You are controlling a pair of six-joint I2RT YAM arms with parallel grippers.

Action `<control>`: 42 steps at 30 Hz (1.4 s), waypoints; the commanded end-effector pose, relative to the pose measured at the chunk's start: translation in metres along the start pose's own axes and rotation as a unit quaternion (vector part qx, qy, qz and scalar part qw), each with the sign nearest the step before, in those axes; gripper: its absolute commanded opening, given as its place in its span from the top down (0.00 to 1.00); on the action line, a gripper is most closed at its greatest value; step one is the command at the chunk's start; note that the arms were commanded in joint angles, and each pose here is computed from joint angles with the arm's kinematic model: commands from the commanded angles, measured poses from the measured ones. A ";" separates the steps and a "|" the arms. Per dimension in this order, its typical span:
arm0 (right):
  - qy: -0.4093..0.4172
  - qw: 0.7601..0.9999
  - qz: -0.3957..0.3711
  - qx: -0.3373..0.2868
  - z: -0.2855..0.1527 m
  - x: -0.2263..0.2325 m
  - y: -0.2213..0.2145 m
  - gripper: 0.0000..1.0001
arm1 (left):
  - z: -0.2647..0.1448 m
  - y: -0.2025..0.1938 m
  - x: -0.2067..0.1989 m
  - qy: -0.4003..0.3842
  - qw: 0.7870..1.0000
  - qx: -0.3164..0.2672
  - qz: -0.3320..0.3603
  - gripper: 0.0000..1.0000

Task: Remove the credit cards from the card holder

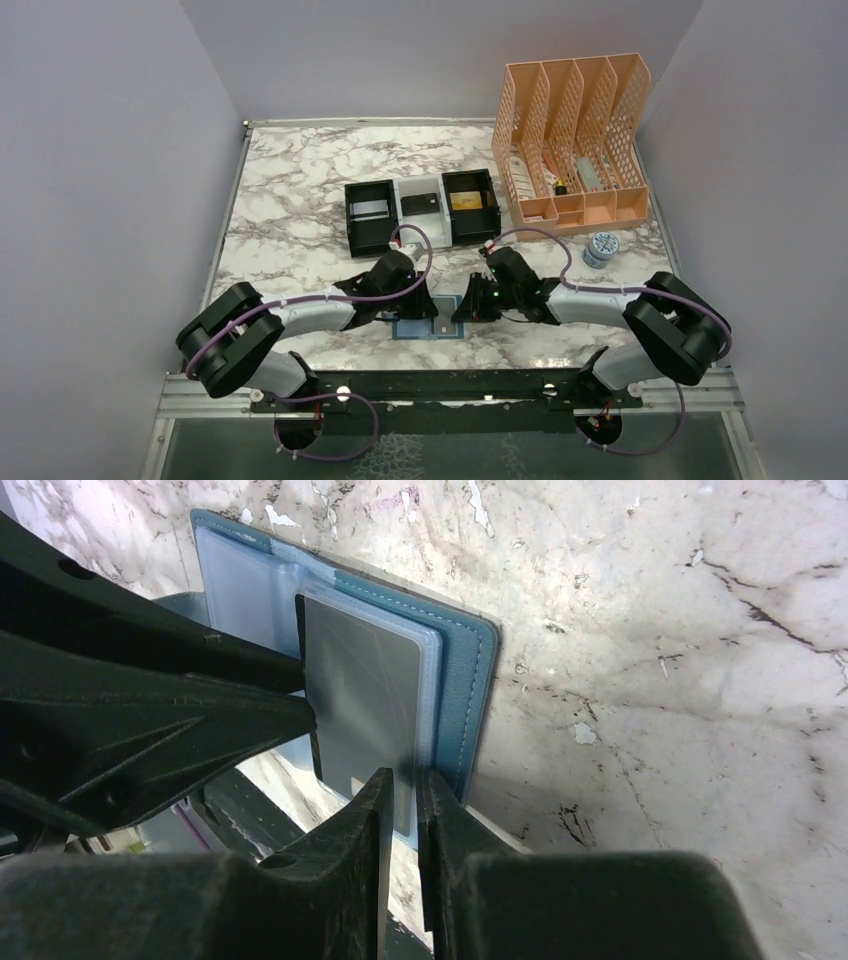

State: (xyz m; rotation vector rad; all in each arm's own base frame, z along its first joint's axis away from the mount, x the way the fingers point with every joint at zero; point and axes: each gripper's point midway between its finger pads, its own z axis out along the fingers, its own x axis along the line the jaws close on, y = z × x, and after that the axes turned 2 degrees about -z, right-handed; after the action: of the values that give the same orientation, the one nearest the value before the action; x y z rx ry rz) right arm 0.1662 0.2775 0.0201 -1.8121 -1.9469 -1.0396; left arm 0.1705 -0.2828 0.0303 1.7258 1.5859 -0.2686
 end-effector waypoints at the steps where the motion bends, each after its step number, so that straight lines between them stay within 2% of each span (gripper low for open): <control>1: -0.021 1.000 0.001 0.009 0.004 -0.009 -0.003 0.85 | 0.003 0.000 0.005 0.008 1.000 -0.013 -0.002 0.78; 12: 0.007 0.999 -0.038 -0.015 -0.012 0.021 0.020 0.83 | 0.000 -0.001 0.011 0.014 1.000 -0.023 -0.008 0.97; 16: 0.023 0.999 -0.039 0.001 -0.007 0.025 0.015 0.83 | -0.003 0.001 0.011 0.014 0.999 -0.033 -0.012 0.99; 21: -0.025 0.999 -0.012 0.016 0.003 0.001 0.006 0.83 | -0.007 0.003 0.011 0.014 0.999 -0.040 -0.012 1.00; 26: -0.025 0.999 -0.004 0.030 0.009 -0.004 -0.002 0.83 | -0.009 0.005 0.011 0.013 0.999 -0.046 -0.011 1.00; 31: -0.024 0.999 0.004 0.034 0.012 -0.005 -0.003 0.83 | -0.009 0.003 0.010 0.010 0.999 -0.040 -0.008 0.74; 33: -0.027 0.999 0.004 0.037 0.013 -0.006 -0.004 0.84 | -0.009 0.001 0.011 0.010 0.999 -0.037 -0.013 0.69; 37: -0.029 0.999 0.009 0.041 0.015 -0.009 -0.006 0.84 | -0.009 -0.003 0.019 0.023 0.999 -0.040 -0.025 0.62; 42: -0.025 0.998 0.011 0.047 0.017 -0.008 -0.008 0.84 | -0.007 -0.007 0.019 0.014 0.999 -0.035 -0.032 0.62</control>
State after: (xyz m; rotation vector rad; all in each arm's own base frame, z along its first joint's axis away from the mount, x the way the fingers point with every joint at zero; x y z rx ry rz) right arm 0.1718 0.2933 0.0214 -1.7723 -1.9400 -0.9972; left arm 0.1712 -0.2687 0.0294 1.6330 1.6309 -0.2179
